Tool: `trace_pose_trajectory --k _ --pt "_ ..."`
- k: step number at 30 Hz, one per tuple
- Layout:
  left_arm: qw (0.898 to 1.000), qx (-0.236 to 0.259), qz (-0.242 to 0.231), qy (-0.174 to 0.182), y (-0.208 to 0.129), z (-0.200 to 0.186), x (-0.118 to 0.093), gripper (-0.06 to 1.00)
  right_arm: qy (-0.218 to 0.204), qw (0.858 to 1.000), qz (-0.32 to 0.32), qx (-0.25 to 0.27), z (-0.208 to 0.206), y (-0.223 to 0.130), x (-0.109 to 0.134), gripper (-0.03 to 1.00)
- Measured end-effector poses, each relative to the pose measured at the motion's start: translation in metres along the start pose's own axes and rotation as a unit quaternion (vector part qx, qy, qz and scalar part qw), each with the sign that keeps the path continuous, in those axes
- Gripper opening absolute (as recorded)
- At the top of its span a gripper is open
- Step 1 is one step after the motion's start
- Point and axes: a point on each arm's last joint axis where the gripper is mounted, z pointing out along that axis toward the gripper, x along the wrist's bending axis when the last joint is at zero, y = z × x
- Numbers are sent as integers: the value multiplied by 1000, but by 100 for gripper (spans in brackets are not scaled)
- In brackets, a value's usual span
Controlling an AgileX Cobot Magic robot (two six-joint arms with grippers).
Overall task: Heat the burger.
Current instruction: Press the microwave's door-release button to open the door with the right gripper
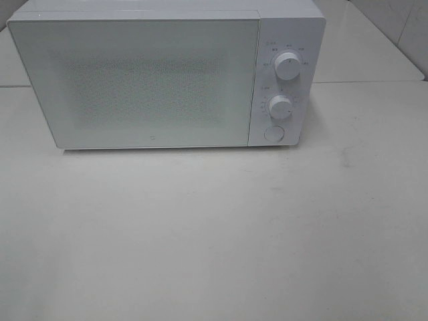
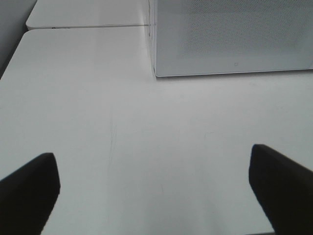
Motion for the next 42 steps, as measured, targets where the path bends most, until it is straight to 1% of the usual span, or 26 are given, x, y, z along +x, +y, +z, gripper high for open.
trace_pose_trajectory --k 9,12,16,20,22,23,27,30,31,33,35,36,39,40,42 --pt "1000 0 0 0 0 0 0 99 3 1000 -5 3 20 21 3 74" --pt "1000 0 0 0 0 0 0 99 5 1000 -6 -6 27 29 4 74" --pt "1000 0 0 0 0 0 0 99 10 999 -9 -36 41 46 7 74" --pt "1000 0 0 0 0 0 0 99 12 999 -11 -47 50 55 8 74" --pt "1000 0 0 0 0 0 0 99 15 998 -12 -55 61 63 10 74" --pt "1000 0 0 0 0 0 0 99 15 998 -12 -55 61 63 10 74" --pt "1000 0 0 0 0 0 0 99 18 999 -15 -46 83 72 12 74" --pt "1000 0 0 0 0 0 0 99 19 999 -16 -41 91 75 13 74" --pt "1000 0 0 0 0 0 0 99 20 999 -17 -34 101 77 14 74" --pt "1000 0 0 0 0 0 0 99 21 999 -18 -32 106 78 15 74" --pt "1000 0 0 0 0 0 0 99 23 999 -19 -26 120 81 17 74" --pt "1000 0 0 0 0 0 0 99 23 999 -19 -26 120 81 17 74" --pt "1000 0 0 0 0 0 0 99 27 999 -21 -23 143 85 19 74" --pt "1000 0 0 0 0 0 0 99 27 999 -21 -23 143 85 19 74" --pt "1000 0 0 0 0 0 0 99 29 999 -22 -24 157 87 21 74"
